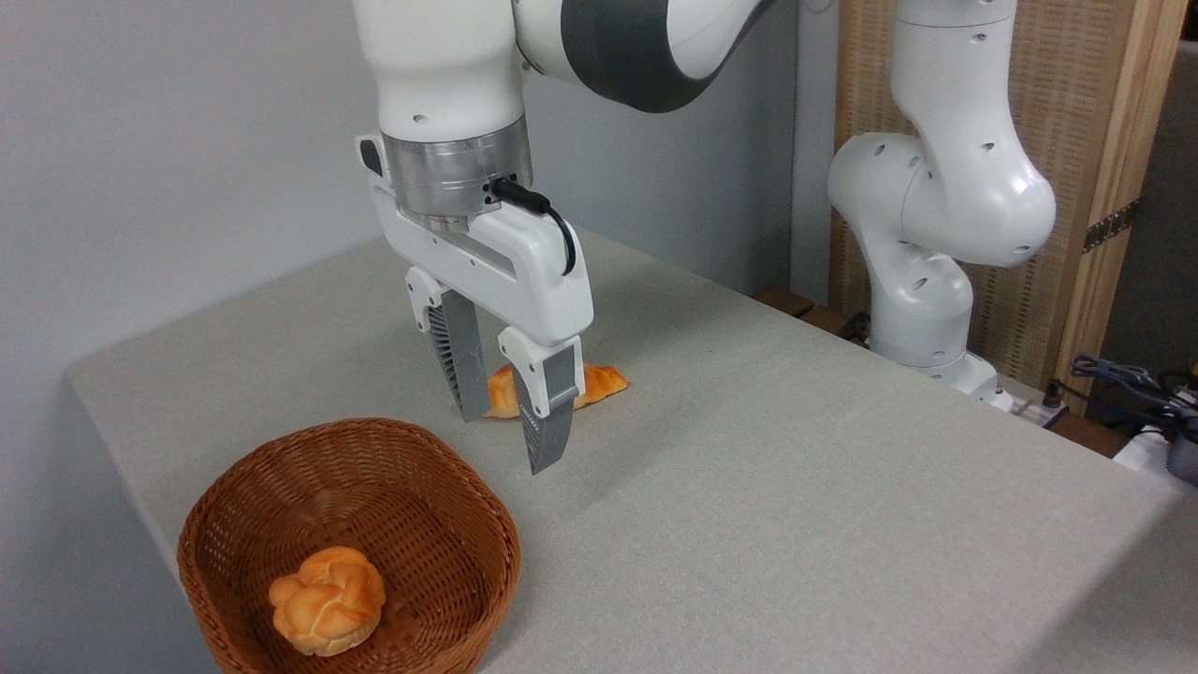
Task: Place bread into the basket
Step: 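Lower the open gripper down over the golden croissant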
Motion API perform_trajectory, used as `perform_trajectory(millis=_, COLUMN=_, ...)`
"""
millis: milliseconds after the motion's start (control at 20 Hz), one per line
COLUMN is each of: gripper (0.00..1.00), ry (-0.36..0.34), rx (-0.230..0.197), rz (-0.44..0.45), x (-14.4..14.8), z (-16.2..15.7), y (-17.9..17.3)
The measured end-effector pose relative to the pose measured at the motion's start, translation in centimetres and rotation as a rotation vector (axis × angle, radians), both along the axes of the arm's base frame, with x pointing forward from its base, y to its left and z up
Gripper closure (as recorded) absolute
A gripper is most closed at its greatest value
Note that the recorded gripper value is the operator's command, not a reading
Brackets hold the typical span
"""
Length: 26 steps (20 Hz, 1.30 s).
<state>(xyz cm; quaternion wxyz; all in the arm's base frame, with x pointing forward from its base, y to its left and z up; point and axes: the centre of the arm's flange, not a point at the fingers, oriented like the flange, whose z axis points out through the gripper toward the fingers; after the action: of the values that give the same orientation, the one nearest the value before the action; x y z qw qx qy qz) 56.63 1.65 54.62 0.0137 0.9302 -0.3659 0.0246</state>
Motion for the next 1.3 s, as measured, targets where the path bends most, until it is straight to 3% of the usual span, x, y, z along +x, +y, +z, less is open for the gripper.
perform_trajectory(millis=600, gripper=0.0, ry=0.002, rx=0.0, rz=-0.02, x=0.0, z=-0.1, y=-0.2)
perform_trajectory(millis=1050, gripper=0.0, ry=0.059, rx=0.0, rz=-0.14, x=-0.8, z=-3.0, y=-4.6)
perform_trajectory(millis=1300, gripper=0.0, ry=0.068, rx=0.0, rz=-0.196, x=-1.6, z=-3.3, y=-5.0)
